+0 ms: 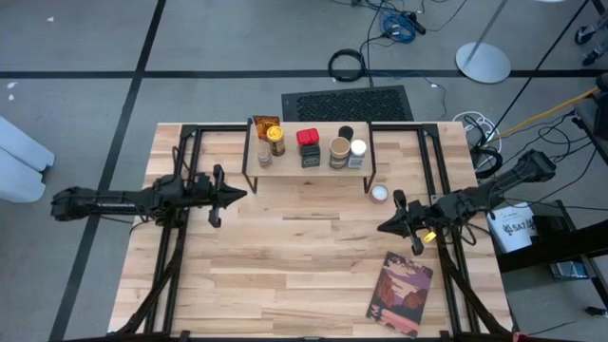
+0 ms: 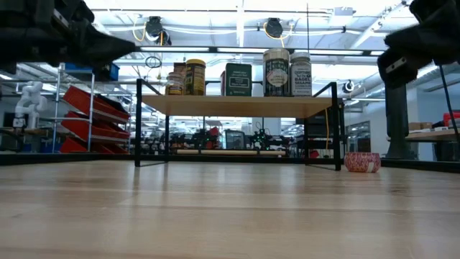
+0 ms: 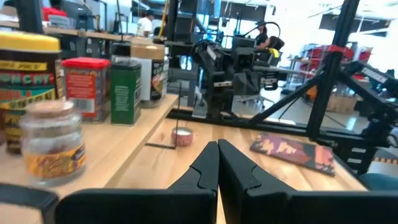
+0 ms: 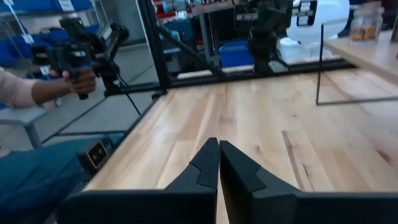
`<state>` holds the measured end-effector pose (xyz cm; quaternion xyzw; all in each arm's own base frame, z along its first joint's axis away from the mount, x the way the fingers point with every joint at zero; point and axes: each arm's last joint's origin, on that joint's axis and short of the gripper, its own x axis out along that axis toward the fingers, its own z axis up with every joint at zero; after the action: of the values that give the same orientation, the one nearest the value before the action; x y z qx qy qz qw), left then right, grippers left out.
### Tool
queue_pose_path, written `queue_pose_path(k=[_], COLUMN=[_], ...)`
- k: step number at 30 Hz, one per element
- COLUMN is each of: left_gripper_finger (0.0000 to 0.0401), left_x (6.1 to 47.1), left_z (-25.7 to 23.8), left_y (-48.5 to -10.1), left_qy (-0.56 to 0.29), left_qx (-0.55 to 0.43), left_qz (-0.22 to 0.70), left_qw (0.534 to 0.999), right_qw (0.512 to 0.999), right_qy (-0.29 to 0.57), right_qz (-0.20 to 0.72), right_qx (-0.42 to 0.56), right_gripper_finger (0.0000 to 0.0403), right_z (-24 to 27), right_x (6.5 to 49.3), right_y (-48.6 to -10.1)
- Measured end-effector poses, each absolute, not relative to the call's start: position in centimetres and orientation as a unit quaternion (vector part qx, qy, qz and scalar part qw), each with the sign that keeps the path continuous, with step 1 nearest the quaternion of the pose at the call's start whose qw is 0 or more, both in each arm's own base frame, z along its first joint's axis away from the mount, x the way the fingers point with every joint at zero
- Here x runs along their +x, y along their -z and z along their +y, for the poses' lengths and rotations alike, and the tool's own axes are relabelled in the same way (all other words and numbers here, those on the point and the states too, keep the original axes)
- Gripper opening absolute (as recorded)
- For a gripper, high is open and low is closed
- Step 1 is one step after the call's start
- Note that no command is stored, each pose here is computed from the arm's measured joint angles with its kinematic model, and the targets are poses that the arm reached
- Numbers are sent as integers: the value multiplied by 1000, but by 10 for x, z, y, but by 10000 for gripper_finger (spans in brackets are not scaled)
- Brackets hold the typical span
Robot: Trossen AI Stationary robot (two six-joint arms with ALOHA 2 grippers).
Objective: Shelf spices
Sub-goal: Return to Home Position
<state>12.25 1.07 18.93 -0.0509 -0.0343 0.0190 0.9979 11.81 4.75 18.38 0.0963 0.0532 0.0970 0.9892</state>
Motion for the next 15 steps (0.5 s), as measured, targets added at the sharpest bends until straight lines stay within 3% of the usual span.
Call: queue_pose_path(k=[15], left_gripper_finger=[4], left_x=[113], left_z=[21], left_y=[-183], left_qy=[-2], left_qx=[-52], left_qz=[-46], left_qw=[998], right_qw=[991], right_qy=[-90], right_qz=[37], right_qx=[88], right_gripper_finger=[0], right_z=[45], right_x=[115], right_y=[-164])
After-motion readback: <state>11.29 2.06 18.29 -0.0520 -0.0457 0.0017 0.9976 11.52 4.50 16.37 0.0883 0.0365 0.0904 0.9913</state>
